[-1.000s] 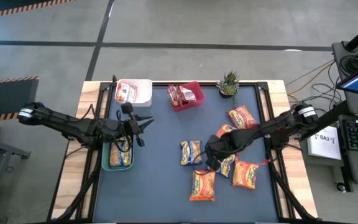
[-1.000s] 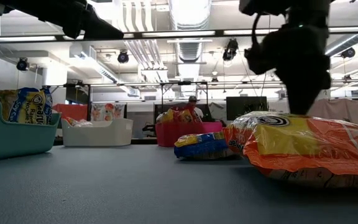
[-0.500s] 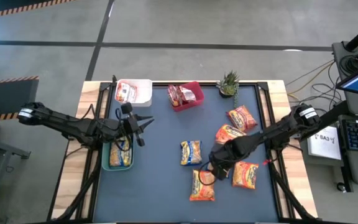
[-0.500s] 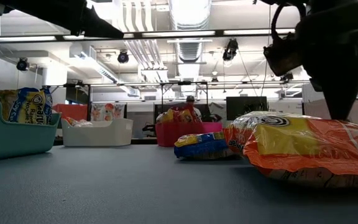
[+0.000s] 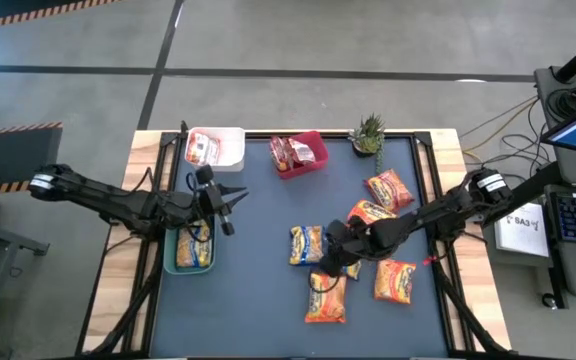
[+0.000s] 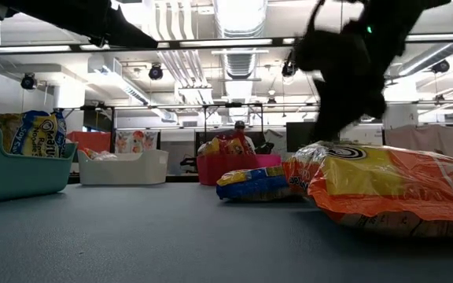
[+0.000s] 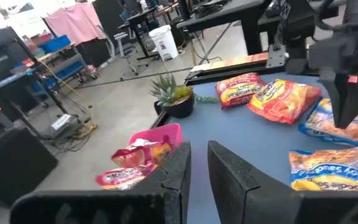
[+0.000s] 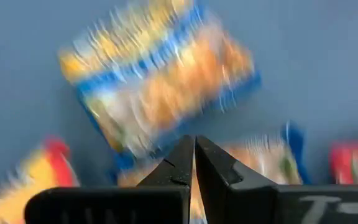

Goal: Sort Maruchan noodles
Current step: Stack the blue noodle pack on top of the blue noodle pack

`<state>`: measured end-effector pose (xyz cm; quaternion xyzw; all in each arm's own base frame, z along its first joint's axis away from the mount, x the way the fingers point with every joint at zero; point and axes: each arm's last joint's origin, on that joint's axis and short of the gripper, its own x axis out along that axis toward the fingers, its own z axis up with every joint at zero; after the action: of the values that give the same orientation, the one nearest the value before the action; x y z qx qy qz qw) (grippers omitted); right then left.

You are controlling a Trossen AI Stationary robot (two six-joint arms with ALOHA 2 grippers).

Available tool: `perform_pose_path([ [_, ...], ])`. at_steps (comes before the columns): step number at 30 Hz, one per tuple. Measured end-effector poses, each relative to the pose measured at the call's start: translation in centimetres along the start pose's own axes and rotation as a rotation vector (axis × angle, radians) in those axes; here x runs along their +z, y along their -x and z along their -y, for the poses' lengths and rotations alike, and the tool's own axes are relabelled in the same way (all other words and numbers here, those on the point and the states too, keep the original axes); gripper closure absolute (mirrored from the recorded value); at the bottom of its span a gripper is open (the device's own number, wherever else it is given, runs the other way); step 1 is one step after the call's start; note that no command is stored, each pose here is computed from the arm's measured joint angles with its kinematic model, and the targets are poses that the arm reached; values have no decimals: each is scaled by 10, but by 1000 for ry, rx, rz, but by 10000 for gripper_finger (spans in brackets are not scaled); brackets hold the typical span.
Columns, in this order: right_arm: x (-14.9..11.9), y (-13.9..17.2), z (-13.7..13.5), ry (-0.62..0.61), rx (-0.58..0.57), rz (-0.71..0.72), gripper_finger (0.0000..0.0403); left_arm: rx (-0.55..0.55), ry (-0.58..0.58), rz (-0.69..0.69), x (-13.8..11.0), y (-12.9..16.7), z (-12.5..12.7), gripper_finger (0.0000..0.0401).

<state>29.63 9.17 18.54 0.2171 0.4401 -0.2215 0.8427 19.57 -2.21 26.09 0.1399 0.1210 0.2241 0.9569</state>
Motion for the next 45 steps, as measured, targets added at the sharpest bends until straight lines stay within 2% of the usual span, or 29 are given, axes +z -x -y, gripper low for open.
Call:
perform_pose_path([
  [4,8,13,0,33,41,52,394,-98,32,-4,-3,-8,10,363],
  [10,3,38,16,-34,-6,-36,394,-195,74,35,-6,-26,30,363],
  [19,-33,53,35,-146,0,-94,394,-212,0,-7,1,-67,62,363],
  [24,-55,52,45,-219,13,-124,394,-271,-63,-41,-1,-93,85,363],
  [30,-58,46,43,-231,61,-62,394,-304,-103,-126,-21,-114,108,363],
  [36,-44,42,33,-211,143,65,392,-398,-98,-210,-46,-126,126,363],
  [40,-33,37,31,-228,182,110,369,-466,-96,-257,-60,-130,134,363],
  [45,-26,29,35,-251,170,122,306,-525,-85,-267,-64,-129,136,363],
])
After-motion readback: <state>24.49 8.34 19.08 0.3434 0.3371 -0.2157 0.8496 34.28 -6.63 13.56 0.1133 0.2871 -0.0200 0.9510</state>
